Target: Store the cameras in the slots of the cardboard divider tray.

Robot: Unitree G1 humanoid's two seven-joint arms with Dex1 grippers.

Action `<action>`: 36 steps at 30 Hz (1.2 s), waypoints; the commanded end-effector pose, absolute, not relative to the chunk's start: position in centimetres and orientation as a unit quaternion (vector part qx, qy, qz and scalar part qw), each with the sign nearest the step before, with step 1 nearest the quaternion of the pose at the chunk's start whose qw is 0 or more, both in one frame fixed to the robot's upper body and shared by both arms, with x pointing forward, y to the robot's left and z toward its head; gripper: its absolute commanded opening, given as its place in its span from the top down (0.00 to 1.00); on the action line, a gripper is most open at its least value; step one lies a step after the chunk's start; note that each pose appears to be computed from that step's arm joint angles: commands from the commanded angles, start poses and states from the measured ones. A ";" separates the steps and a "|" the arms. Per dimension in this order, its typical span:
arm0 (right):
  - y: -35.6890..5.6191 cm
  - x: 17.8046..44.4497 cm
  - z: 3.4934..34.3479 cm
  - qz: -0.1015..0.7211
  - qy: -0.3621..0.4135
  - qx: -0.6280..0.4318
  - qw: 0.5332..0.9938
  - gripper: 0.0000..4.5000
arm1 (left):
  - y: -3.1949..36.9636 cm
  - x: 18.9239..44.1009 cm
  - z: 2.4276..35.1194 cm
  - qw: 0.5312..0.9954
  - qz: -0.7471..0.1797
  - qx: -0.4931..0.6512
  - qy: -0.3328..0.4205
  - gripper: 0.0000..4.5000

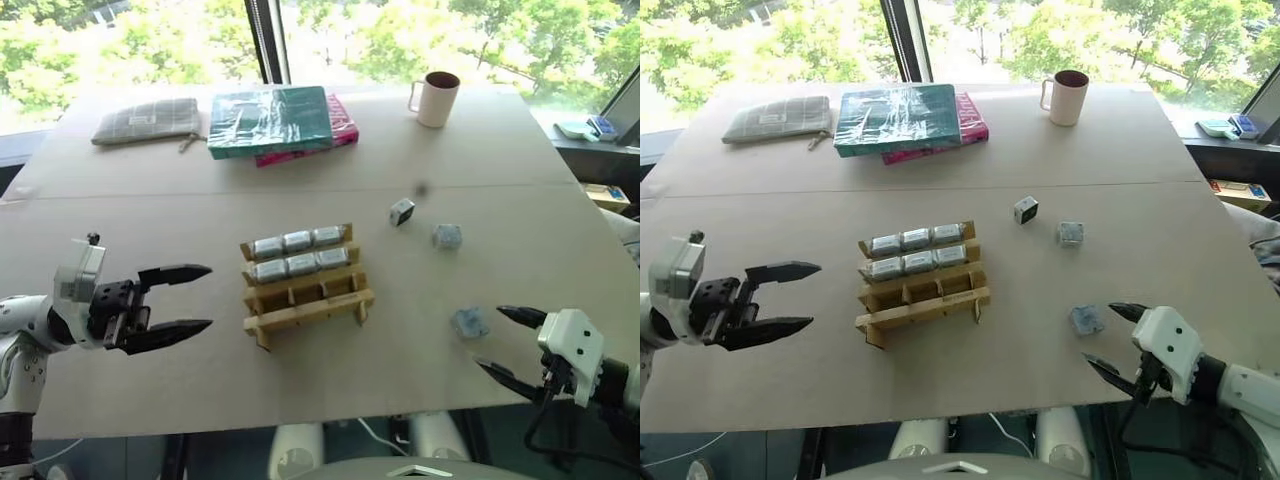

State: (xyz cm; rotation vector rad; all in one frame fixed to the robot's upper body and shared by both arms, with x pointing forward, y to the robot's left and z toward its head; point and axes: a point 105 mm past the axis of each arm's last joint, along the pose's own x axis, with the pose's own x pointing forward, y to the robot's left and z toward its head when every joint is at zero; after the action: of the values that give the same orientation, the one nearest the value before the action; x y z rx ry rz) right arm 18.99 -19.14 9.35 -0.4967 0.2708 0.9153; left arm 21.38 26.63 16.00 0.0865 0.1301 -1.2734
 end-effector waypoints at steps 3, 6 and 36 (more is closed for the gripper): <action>-19.3 20.5 8.9 0.469 0.113 -0.296 0.824 0.01 | 25.5 20.4 16.8 0.773 -0.629 0.066 0.043 0.00; -19.2 21.6 8.7 0.479 0.107 -0.312 0.814 0.01 | 25.4 20.1 16.8 0.770 -0.633 0.071 0.043 0.00; -15.8 24.2 14.5 0.520 0.015 -0.352 0.778 0.57 | 20.8 19.9 18.2 0.777 -0.625 -0.006 0.075 0.00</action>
State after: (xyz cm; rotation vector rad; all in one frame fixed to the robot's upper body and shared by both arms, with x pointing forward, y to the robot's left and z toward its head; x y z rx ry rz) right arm 24.03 -17.25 10.91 -0.7175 0.1792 1.1358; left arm 19.72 23.27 16.20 0.0175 0.1662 -1.3473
